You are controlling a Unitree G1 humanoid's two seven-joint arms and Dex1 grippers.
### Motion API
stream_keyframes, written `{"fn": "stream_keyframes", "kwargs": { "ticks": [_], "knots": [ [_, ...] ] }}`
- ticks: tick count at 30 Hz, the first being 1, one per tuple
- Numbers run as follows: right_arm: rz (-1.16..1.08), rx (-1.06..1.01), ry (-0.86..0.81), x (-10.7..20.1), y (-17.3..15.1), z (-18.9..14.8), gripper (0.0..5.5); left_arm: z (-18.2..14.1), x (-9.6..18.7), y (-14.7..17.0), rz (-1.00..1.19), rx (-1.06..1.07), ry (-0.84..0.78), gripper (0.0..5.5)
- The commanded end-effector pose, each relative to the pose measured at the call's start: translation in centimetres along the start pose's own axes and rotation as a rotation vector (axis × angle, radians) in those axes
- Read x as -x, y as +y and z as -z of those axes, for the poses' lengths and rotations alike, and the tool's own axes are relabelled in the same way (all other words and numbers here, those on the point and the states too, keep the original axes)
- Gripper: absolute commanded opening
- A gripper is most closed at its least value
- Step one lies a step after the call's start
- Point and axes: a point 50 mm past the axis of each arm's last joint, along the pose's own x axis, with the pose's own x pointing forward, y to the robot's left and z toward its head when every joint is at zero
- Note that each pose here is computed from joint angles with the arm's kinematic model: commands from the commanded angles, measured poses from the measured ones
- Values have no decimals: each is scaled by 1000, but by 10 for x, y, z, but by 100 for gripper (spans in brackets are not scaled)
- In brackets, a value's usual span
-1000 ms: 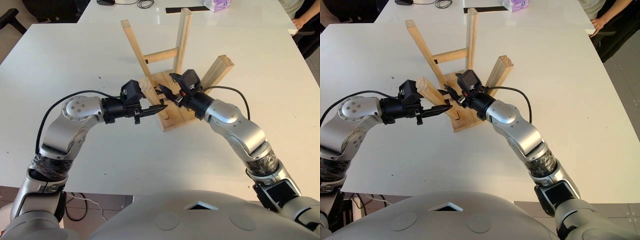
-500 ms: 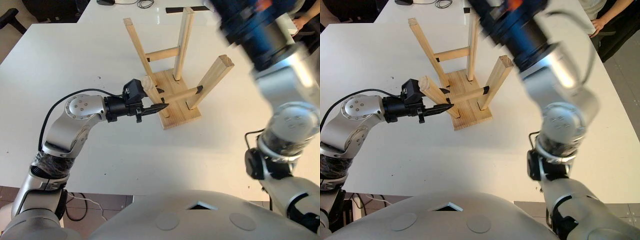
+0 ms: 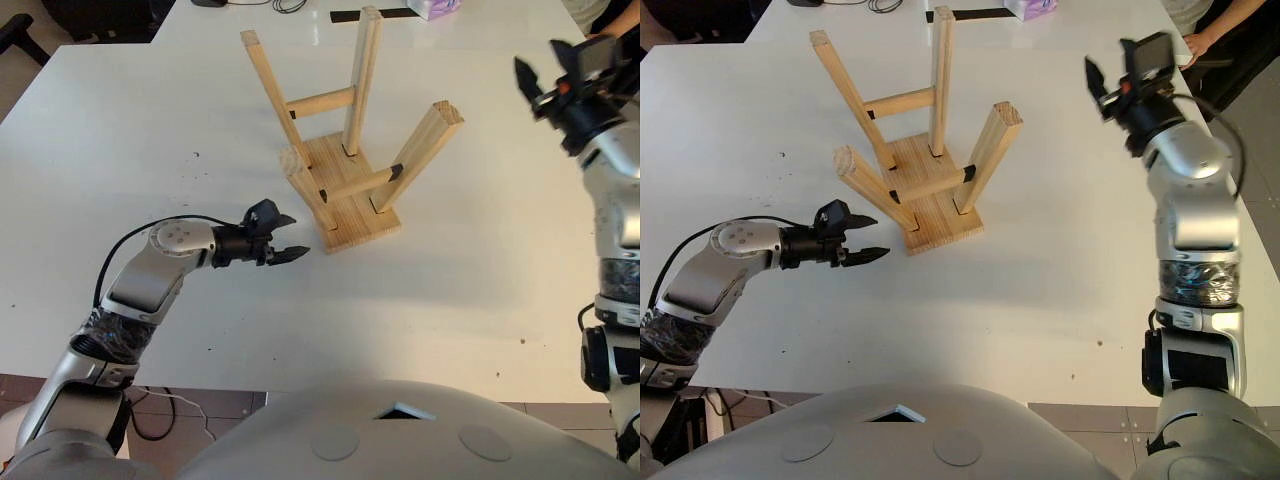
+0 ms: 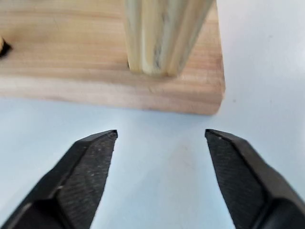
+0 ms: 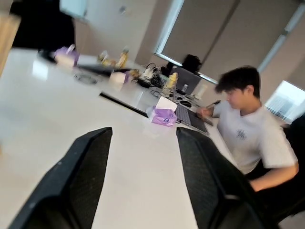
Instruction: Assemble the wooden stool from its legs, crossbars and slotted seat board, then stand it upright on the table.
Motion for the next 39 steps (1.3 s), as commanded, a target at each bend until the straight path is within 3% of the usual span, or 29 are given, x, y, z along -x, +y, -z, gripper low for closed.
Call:
{"fn": "stream_keyframes", "kwargs": {
  "ticks": [1,4,8,11,16,24,30,39],
  "knots": [
    [-123,38,-40,0,34,4,293,-7,2,7,8,-26,2,425],
    [-112,32,-35,5,32,7,336,-12,7,2,43,-32,-22,448],
    [-85,11,7,16,23,16,340,-8,31,-6,19,-16,-56,448],
    [-59,-26,42,24,22,23,340,-17,40,-13,-13,29,-175,448],
    [-97,-57,70,31,38,28,340,-41,39,-17,-60,59,-363,448],
    [-114,-55,86,36,46,27,340,-48,39,-23,-105,59,-425,448],
    [-108,-50,101,40,43,29,343,-39,40,-28,-129,89,-420,357],
    [-73,-35,135,43,34,34,343,-54,48,-33,-76,48,-528,357]
  ]
}}
